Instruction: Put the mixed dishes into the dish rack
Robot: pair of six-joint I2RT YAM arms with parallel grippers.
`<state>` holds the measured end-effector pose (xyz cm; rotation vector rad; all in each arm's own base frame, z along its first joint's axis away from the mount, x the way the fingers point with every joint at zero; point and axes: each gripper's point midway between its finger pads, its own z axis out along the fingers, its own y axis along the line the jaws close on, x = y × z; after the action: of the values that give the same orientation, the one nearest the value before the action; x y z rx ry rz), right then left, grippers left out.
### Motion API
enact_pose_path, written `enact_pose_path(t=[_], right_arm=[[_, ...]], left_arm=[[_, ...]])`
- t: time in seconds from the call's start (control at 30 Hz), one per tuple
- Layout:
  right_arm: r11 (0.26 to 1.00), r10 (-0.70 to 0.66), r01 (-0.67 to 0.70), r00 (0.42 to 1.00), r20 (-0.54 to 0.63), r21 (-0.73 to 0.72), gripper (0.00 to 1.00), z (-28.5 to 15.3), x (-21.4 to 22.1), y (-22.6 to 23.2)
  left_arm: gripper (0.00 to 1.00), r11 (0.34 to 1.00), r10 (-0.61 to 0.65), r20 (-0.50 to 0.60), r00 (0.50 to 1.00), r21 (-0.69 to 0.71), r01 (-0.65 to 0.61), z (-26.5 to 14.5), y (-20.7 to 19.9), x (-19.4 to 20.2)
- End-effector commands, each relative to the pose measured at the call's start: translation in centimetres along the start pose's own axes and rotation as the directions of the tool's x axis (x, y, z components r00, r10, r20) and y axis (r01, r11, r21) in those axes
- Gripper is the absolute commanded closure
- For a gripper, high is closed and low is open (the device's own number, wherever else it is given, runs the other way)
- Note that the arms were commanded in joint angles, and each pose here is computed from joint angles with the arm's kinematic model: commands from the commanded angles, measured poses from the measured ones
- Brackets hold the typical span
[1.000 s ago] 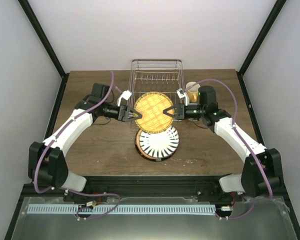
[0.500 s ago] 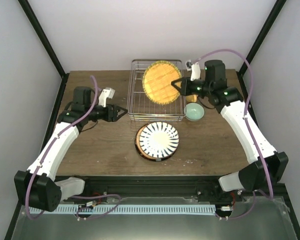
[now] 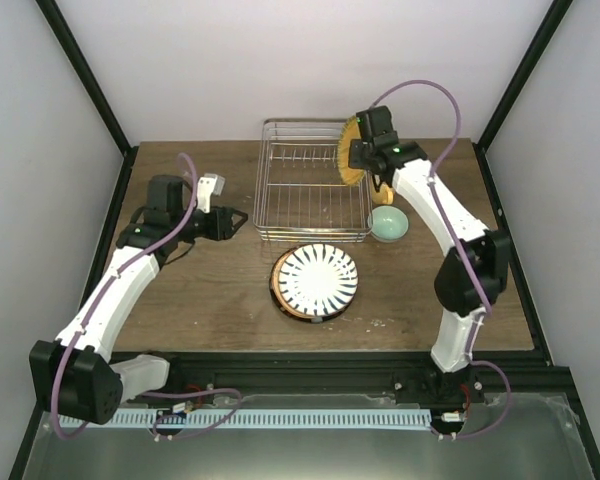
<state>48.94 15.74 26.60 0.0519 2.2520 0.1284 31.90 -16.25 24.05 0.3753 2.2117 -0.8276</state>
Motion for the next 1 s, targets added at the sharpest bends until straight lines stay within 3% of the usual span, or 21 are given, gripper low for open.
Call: enact_pose_path(t=[0.0, 0.17, 0.33, 0.6, 0.97], right_arm=[[0.979, -0.001, -0.033, 0.986, 0.164, 0.204, 0.99, -0.5, -5.1, -1.6], [0.959, -0.034, -0.028, 0.977, 0.211, 0.282, 0.99, 0.4, -7.4, -1.9], [0.932, -0.104, 0.016, 0.969, 0.224, 0.362, 0.99, 0.9, -8.4, -2.6], [0.922, -0.179, 0.105, 0.970, 0.167, 0.374, 0.99, 3.6, -7.0, -2.2], [0.930, -0.207, 0.151, 0.969, 0.138, 0.334, 0.99, 5.9, -6.0, -1.2]], left_arm=[[0.45, 0.985, 0.024, 0.117, 0.993, -0.174, -0.003, -1.0, 2.7, -2.1], [0.43, 0.945, 0.082, 0.289, 0.954, -0.327, 0.018, -3.7, 4.3, -5.3], [0.28, 0.893, 0.172, 0.398, 0.901, -0.450, 0.028, -6.6, 5.2, -7.4], [0.21, 0.826, 0.266, 0.415, 0.870, -0.563, 0.017, -8.3, 6.5, -8.3], [0.21, 0.839, 0.241, 0.418, 0.876, -0.544, 0.028, -7.4, 6.7, -8.3]])
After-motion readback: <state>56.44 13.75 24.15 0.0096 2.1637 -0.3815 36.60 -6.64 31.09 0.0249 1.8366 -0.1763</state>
